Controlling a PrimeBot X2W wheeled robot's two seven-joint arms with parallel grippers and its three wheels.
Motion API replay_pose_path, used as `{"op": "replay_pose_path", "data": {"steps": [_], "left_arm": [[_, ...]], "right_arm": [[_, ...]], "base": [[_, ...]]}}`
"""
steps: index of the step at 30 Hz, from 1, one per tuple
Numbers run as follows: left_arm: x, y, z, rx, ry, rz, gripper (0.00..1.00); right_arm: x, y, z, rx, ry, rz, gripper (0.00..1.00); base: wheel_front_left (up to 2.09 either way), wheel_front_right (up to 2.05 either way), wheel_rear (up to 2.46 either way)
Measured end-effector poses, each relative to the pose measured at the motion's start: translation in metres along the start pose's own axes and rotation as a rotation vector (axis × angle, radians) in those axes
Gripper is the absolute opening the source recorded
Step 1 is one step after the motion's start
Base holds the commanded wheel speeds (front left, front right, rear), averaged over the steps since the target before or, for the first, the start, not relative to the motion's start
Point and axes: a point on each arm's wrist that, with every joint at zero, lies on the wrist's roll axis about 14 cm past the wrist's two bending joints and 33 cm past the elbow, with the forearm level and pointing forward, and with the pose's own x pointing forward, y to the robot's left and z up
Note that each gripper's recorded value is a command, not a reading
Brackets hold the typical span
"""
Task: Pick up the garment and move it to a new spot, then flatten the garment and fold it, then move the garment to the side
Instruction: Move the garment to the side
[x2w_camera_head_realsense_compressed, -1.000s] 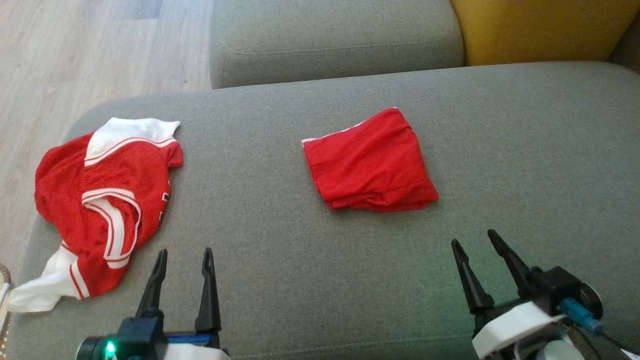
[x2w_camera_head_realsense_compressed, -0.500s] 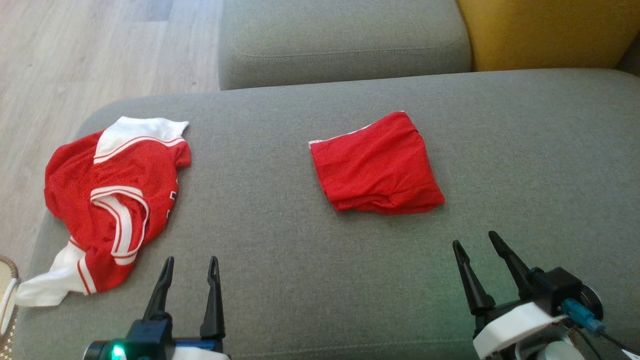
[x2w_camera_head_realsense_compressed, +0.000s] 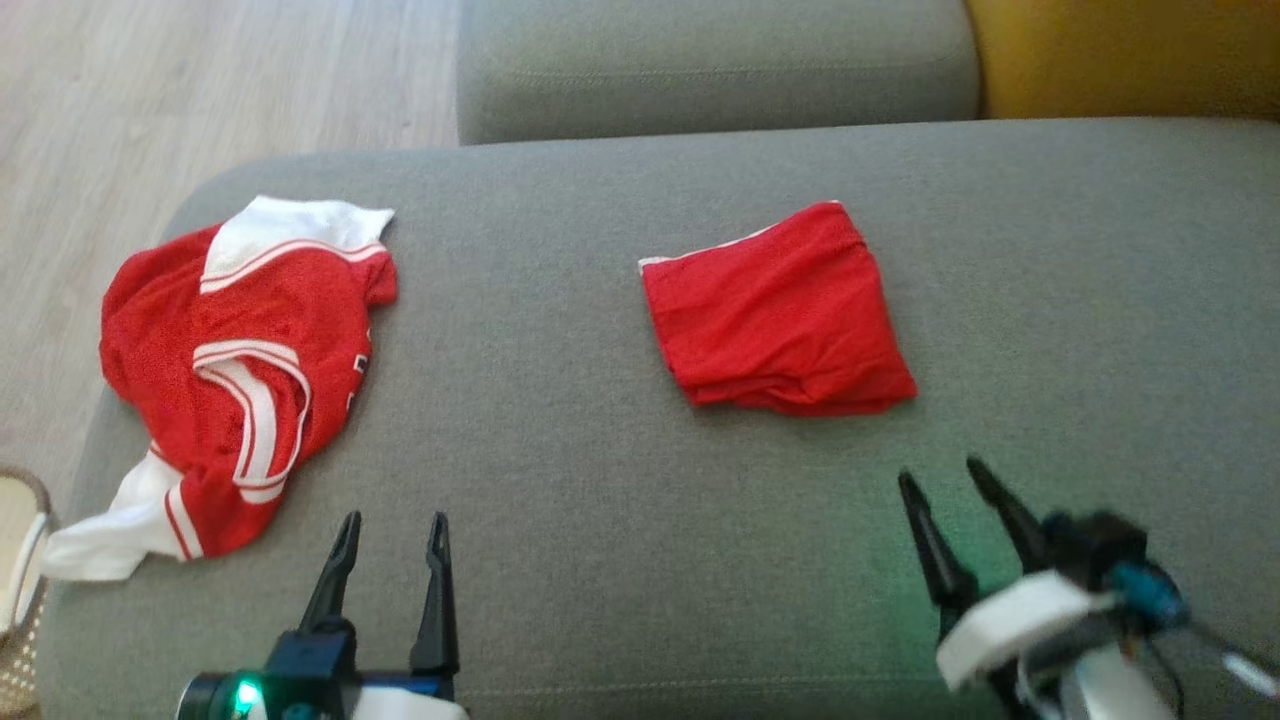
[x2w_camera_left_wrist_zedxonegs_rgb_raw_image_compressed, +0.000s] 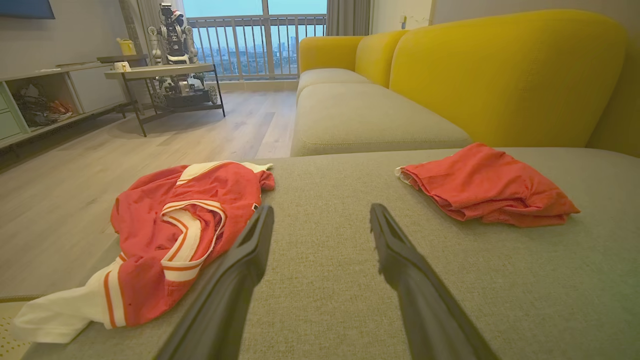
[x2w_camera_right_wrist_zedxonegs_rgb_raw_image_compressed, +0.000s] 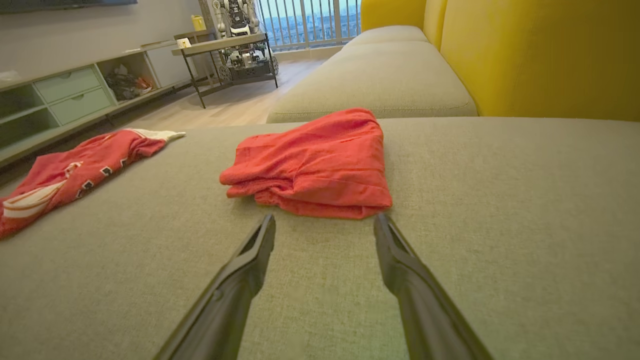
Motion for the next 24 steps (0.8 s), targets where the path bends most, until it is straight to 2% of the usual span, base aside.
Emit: {"op": "replay_pose_path", "data": {"steps": [5, 9, 17, 24], "left_arm": [[0.012, -0.005, 0.001, -0.003, -0.003, -0.019, 1.0], [0.022, -0.007, 0.001, -0.005, -0.005, -0.022, 1.0], [0.028, 0.0, -0.007, -0.004, 0.024, 0.006, 1.0], [0.032, 0.003, -0.014, 0.0, 0.049, 0.017, 1.0]], "right_arm": [[0.059, -0.003, 0.022, 0.109, -0.011, -0.011, 1.0], [0.101, -0.003, 0.023, 0.219, 0.05, -0.017, 1.0], [0.138, -0.032, -0.012, 0.217, 0.252, -0.087, 1.0], [0.159, -0.023, -0.044, 0.196, 0.41, -0.08, 1.0]], "base": [[0.0, 0.0, 0.0], [0.0, 0.0, 0.0], [0.0, 0.0, 0.0], [0.0, 0.0, 0.0]]}}
